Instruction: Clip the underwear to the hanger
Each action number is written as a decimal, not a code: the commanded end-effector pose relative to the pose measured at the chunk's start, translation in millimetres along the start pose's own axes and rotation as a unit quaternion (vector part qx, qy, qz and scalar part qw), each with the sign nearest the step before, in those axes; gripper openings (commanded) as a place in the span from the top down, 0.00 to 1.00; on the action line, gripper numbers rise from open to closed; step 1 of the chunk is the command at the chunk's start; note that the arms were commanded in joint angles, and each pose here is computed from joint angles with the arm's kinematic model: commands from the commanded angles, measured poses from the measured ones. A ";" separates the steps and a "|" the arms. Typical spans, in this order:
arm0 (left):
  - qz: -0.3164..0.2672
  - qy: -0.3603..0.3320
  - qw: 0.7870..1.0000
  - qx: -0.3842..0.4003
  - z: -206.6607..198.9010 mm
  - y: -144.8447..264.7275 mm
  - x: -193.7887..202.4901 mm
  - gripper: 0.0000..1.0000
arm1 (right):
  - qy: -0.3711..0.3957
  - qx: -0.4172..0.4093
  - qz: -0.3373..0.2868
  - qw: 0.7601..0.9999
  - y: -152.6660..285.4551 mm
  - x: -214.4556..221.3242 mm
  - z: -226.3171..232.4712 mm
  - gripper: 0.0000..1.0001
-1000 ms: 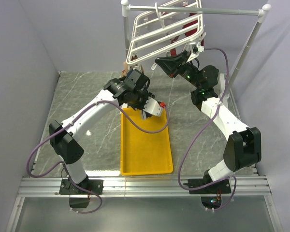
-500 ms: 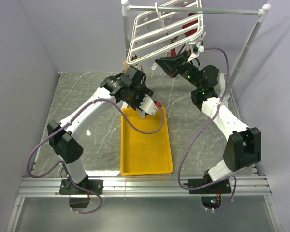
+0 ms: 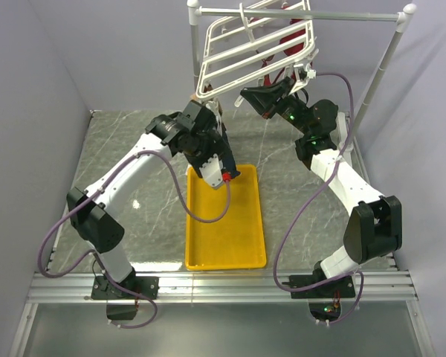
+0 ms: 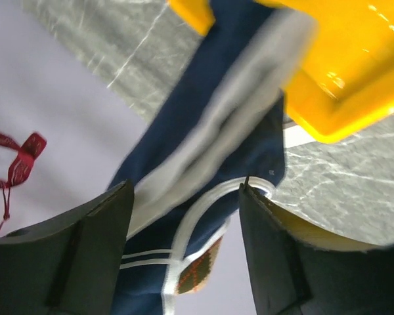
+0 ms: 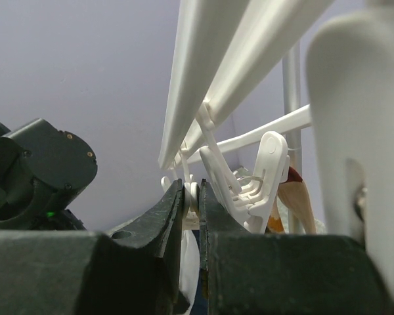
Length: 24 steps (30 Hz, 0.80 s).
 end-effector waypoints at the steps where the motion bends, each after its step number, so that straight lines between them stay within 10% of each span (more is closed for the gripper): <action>1: -0.029 -0.096 0.995 -0.006 -9.9 28.0 -10.3 0.26 | -0.020 -0.010 0.046 0.999 3.4 12.9 -8.2 1.00; 3: -0.023 -0.127 0.991 -0.021 -21.9 35.3 -11.0 0.09 | -0.020 -0.009 0.046 0.999 4.2 12.1 -9.5 1.00; 24: -0.032 -0.278 0.945 -0.169 -7.5 21.8 -19.4 0.09 | -0.031 -0.005 0.041 0.999 6.5 10.0 -13.7 1.00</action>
Point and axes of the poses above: each gripper's point midway between its finger pads, its own y axis back along the fingers, its own z axis along the line the jaws close on, x = y × z, the point moved 8 cm from there along y, back along the fingers, and after that the axes turned 9 degrees about y, right-handed, at the moved point
